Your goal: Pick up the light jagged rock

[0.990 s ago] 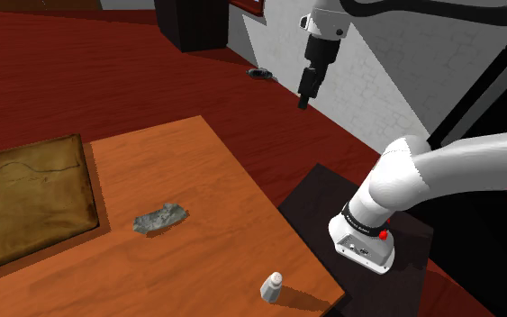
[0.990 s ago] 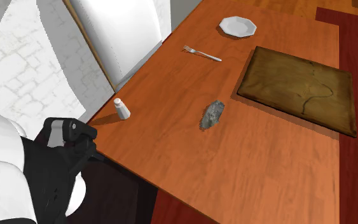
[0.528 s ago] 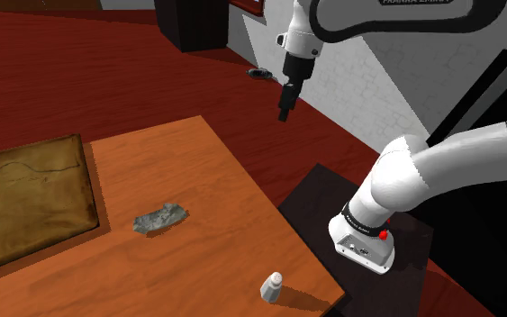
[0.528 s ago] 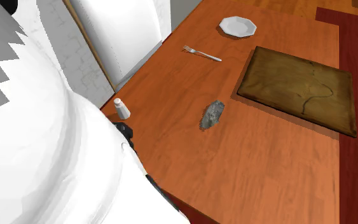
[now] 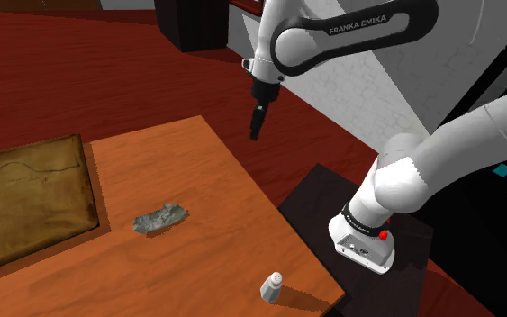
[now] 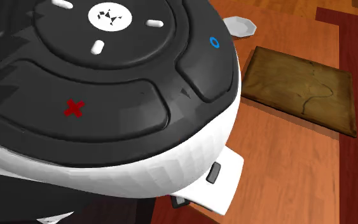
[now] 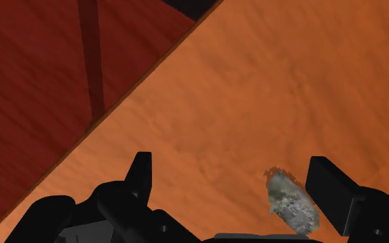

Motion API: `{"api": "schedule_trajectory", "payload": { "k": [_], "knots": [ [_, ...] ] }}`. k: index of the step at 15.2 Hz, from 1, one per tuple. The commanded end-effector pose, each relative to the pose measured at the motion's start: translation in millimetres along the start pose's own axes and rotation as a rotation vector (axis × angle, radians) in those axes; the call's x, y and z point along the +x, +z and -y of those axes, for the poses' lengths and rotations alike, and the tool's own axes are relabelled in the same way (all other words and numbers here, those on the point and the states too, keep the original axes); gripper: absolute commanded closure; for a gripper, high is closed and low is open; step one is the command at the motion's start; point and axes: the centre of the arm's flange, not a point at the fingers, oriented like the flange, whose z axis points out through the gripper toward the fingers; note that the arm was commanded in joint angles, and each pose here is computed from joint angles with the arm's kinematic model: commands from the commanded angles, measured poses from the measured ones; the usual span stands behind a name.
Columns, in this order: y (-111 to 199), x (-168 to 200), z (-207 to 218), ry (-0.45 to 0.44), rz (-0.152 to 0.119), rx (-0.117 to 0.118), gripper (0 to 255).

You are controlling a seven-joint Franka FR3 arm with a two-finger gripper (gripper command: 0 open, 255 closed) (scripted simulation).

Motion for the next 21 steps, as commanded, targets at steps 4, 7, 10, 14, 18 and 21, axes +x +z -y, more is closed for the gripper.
{"api": "schedule_trajectory", "payload": {
  "k": [4,7,10,14,18,21],
  "knots": [
    [45.4,41.7,14.2,-0.123,-0.025,0.016,0],
    [71.5,66.5,25.7,-0.195,-0.038,0.025,0],
    [97.2,90.8,39.3,-0.268,-0.052,0.035,0],
    [130.7,122.0,60.5,-0.365,-0.07,0.048,0],
    [163.4,151.5,85.1,-0.462,-0.088,0.061,0],
    [187.3,172.4,105.7,-0.535,-0.101,0.071,0]
  ]
}}
